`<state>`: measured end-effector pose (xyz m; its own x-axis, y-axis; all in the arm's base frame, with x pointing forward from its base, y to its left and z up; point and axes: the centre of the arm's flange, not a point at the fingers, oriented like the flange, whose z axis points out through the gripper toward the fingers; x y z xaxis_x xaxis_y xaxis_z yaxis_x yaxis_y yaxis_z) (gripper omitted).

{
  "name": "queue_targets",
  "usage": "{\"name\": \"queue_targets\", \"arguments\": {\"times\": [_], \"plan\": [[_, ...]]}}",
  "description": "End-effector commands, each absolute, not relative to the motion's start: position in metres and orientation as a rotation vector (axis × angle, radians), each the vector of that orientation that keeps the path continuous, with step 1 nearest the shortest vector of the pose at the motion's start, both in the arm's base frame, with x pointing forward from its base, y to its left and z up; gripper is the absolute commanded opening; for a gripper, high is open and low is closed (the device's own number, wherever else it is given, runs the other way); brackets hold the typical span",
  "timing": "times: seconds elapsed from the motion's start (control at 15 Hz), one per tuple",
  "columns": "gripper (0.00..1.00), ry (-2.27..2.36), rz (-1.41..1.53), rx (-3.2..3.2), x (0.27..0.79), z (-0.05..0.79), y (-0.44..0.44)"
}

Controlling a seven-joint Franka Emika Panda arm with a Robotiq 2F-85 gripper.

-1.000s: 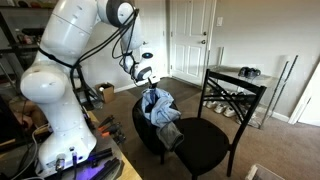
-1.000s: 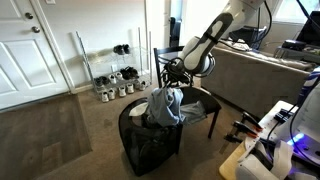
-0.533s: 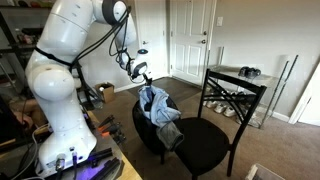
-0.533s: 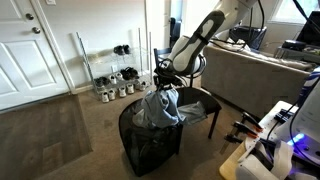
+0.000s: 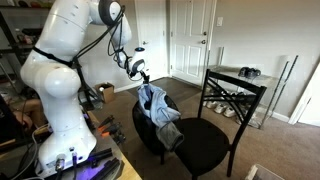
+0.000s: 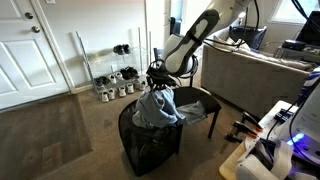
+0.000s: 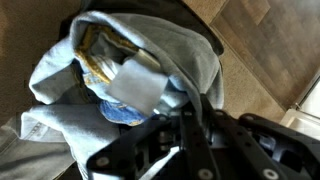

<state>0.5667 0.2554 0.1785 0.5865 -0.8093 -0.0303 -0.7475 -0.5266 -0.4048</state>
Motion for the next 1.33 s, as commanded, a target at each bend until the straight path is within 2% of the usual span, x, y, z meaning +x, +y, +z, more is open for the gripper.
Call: {"name": "queue_targets", "arguments": {"times": [0.0,0.27,0.87,1.0,1.27], "plan": [[0.03,1.273,-0.348,-2.38,0.592,0.198,0.24],[0.03,1.262,-0.38,-2.353,0.613,0.2,0.237],[0.03,1.227,-0.354,-2.382,0.615,0.182,0.259],[0.36,1.228,-0.353,-2.389,0.615,0.179,0.261],[0.6,1.222,-0.362,-2.38,0.618,0.184,0.263]]}}
